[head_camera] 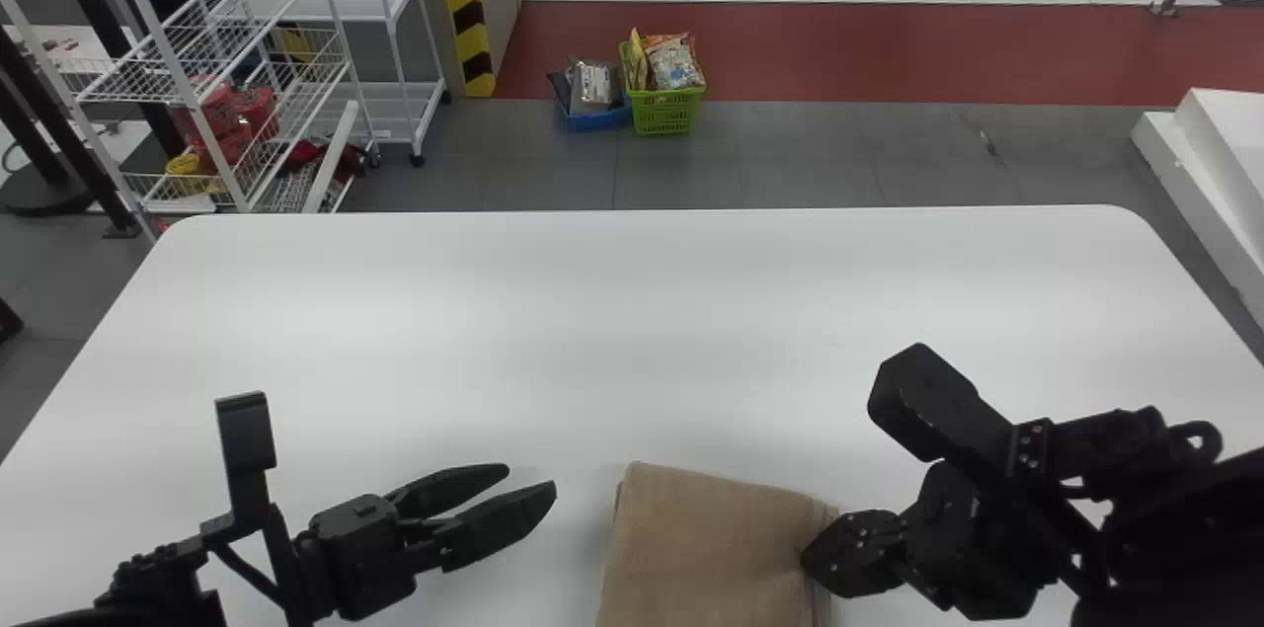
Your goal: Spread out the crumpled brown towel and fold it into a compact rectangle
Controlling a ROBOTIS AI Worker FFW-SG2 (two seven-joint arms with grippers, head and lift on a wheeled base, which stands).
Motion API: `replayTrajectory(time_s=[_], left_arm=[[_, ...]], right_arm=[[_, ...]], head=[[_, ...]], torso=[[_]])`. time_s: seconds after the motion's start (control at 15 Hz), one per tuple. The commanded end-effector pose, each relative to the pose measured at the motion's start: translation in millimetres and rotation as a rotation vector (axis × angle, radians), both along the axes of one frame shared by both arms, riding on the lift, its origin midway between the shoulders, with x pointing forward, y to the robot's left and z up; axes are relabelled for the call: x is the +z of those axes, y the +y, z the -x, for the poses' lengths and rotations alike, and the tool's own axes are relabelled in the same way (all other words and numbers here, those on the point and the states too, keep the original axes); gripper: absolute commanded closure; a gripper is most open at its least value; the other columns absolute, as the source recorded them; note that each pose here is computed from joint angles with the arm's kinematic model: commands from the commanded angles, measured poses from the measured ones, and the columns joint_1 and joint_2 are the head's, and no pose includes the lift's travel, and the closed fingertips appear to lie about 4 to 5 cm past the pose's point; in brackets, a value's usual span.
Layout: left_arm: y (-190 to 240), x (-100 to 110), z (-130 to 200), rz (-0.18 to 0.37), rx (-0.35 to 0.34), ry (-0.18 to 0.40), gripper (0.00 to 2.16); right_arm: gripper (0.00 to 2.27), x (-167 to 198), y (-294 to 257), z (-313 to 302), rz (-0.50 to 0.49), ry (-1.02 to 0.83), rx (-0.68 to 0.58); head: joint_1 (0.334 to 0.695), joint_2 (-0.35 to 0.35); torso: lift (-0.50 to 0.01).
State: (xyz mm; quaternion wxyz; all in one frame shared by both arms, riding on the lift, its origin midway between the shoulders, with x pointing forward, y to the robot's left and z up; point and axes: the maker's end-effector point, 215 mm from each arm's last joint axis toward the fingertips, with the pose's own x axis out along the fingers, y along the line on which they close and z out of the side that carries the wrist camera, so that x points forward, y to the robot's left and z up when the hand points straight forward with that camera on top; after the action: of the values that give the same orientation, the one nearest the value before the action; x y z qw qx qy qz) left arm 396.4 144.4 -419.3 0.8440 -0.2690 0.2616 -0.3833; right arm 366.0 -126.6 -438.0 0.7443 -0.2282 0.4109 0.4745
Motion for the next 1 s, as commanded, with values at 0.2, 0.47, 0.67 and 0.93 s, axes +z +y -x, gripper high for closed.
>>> replayTrajectory(time_s=[0.2, 0.47, 0.67, 0.93], left_arm=[[1, 1, -1, -0.004, 0.002, -0.004, 0.12], [4, 0, 0, -0.005, 0.008, -0.002, 0.12], [9, 1, 0, -0.001, 0.015, -0.002, 0.12], [19, 6, -6, 0.005, 0.040, -0.012, 0.12]], right_arm=[[1.66, 2, 4, -28, 0.003, -0.012, -0.001], [1.66, -2, 11, -51, -0.004, -0.011, 0.001], [1.63, 10, 5, -61, -0.043, -0.025, -0.036], [0.15, 80, -25, -73, -0.208, -0.072, -0.209]], head=[[0.695, 0.027], [0.695, 0.036], [0.695, 0.047], [0.695, 0.033]], torso=[[-0.127], [-0.127], [-0.127], [-0.127]])
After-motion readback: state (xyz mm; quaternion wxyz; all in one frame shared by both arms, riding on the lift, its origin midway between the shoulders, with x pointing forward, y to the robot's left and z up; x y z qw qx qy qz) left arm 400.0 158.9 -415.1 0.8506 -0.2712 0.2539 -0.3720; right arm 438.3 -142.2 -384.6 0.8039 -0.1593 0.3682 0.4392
